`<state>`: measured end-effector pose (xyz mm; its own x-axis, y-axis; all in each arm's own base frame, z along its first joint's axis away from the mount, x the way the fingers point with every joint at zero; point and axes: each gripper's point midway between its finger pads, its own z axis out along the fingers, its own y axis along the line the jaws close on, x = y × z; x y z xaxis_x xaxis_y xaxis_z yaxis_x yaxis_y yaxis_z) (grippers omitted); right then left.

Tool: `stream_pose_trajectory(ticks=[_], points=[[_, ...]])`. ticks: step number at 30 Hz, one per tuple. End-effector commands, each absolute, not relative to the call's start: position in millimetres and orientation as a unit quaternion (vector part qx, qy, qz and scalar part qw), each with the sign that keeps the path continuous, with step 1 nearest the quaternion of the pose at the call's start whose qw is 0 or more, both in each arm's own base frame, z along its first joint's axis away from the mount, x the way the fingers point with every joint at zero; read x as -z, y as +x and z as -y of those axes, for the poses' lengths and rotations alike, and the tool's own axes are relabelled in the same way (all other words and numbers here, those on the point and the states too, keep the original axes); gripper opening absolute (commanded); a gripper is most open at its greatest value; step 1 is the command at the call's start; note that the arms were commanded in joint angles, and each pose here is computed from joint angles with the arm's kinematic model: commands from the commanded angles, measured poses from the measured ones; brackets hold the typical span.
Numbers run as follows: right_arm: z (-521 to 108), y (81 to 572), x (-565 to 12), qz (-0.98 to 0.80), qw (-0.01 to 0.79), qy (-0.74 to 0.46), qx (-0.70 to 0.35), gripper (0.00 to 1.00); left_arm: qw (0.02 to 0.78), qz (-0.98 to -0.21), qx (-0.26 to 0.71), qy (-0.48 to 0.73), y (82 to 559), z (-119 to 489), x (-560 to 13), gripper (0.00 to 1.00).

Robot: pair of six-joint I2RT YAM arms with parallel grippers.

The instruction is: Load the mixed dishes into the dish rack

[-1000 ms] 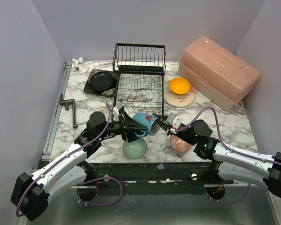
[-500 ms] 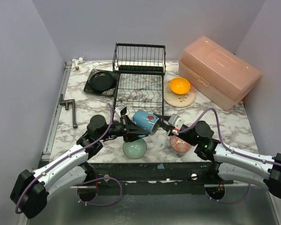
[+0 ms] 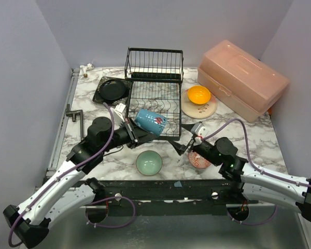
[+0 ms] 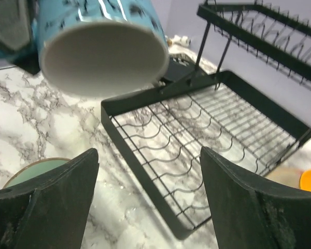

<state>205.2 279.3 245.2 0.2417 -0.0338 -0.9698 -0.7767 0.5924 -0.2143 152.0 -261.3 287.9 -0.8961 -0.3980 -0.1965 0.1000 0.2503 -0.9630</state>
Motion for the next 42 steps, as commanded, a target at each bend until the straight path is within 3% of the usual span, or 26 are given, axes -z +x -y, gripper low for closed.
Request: stream_pose_trajectory(ticks=[1, 10, 16, 24, 31, 42], points=[[-258.4, 208.5, -212.2, -0.650, 0.650, -0.290, -0.268, 0.82, 0.352, -0.824, 0.436, -0.081, 184.0, 215.2, -265.3, 0.00], [-217.5, 213.9, -199.7, -0.744, 0.604, -0.162, -0.236, 0.85, 0.442, -0.859, 0.256, -0.026, 232.3, 182.4, -242.9, 0.00], [-186.2, 211.7, -216.8, -0.746, 0.616, -0.067, -0.244, 0.94, 0.502, -0.828, 0.248, -0.014, 257.5, 186.5, -242.8, 0.00], [-157.6, 199.3, -258.3, -0.719, 0.621, 0.047, -0.309, 0.89, 0.528, -0.819, 0.222, -0.013, 284.8, 202.5, -217.6, 0.00], [-139.4, 192.1, -286.2, -0.711, 0.632, 0.052, -0.304, 0.89, 0.573, -0.793, 0.206, -0.012, 317.5, 215.0, -214.2, 0.00], [-109.3, 181.5, -301.3, -0.703, 0.649, 0.058, -0.285, 0.90, 0.567, -0.815, 0.108, -0.049, 362.8, 216.3, -180.1, 0.00]])
